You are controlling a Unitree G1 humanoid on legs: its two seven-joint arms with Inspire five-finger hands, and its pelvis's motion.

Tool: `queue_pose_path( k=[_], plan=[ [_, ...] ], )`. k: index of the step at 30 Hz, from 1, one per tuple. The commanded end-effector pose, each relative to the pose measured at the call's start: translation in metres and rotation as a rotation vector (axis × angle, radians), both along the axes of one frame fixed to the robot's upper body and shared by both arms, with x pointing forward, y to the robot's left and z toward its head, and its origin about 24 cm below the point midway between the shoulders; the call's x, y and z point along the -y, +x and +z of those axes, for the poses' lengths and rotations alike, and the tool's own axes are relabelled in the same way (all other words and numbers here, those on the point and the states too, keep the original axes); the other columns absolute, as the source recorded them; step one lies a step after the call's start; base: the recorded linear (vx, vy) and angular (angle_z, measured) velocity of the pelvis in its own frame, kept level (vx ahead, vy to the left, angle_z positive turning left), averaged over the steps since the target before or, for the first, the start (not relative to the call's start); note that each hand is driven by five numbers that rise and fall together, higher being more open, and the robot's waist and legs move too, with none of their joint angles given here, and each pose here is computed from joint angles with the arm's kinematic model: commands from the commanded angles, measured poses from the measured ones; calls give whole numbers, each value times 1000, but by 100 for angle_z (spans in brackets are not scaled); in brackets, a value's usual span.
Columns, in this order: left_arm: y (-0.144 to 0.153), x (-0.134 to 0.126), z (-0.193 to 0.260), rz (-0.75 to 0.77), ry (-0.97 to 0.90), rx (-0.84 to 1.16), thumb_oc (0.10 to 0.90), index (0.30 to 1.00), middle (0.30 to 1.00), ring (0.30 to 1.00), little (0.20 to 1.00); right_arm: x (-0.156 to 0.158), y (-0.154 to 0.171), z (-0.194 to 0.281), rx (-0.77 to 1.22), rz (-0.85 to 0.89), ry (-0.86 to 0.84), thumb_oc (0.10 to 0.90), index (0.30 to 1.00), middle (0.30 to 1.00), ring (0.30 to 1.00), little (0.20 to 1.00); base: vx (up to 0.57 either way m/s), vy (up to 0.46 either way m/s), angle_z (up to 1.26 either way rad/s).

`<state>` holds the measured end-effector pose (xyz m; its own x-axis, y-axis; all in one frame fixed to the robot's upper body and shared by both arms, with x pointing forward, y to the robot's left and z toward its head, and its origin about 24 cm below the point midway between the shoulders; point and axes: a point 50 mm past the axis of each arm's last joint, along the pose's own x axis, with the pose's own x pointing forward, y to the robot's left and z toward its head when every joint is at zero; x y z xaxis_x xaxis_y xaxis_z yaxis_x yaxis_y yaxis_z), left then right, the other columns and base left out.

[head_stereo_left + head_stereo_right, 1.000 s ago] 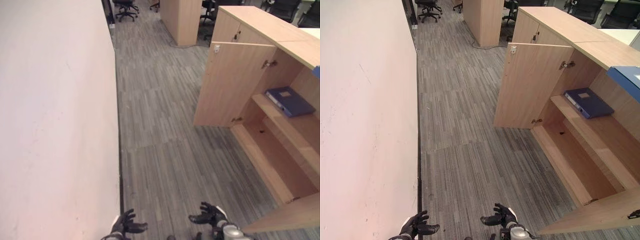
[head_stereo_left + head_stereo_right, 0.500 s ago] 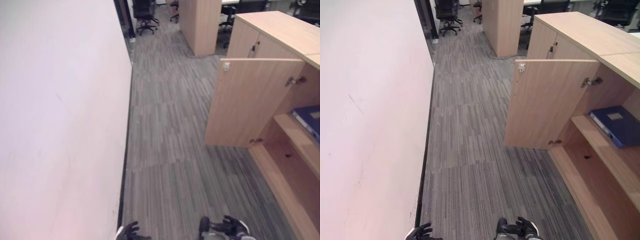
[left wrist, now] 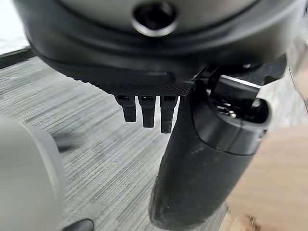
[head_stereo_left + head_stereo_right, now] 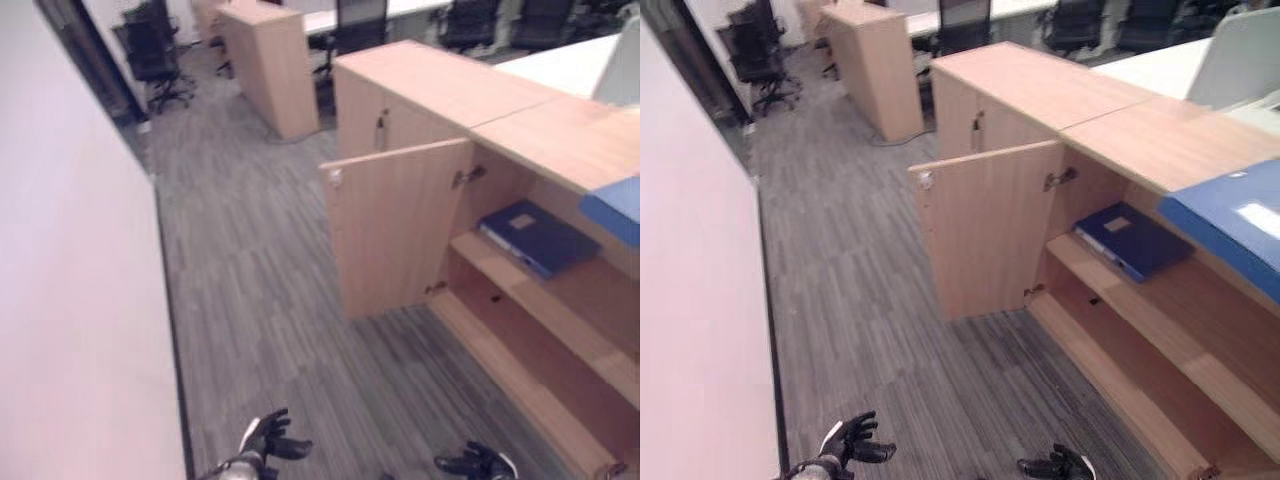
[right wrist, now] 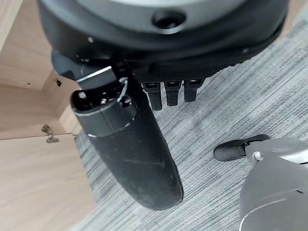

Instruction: Put the empty folder in the office cabinet

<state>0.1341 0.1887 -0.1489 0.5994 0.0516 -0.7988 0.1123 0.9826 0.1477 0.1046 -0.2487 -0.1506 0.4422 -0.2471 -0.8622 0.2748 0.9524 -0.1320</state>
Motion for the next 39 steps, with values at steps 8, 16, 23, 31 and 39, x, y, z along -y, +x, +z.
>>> queue_pose_path(
  k=[8,16,23,31,39],
  plan=[
    [-1,-12,3,-49,75,29,800,900,900,900,900,-18,10,-1,28,76,25,800,900,900,900,900,299,161,-178],
    [8,-41,12,56,140,66,800,900,900,900,900,-29,26,3,86,81,46,800,900,900,900,900,101,127,-67],
    [-20,-48,2,88,146,-31,800,900,900,900,900,-27,24,1,65,84,23,800,900,900,900,900,163,-21,-76],
    [-23,-47,1,26,161,-43,800,900,900,900,900,-11,-8,-7,-52,32,-1,800,900,900,900,900,248,-109,6],
    [-12,-40,3,74,134,-3,800,900,900,900,900,2,-37,-10,-161,65,-46,800,900,900,900,900,244,-258,5]
  ],
)
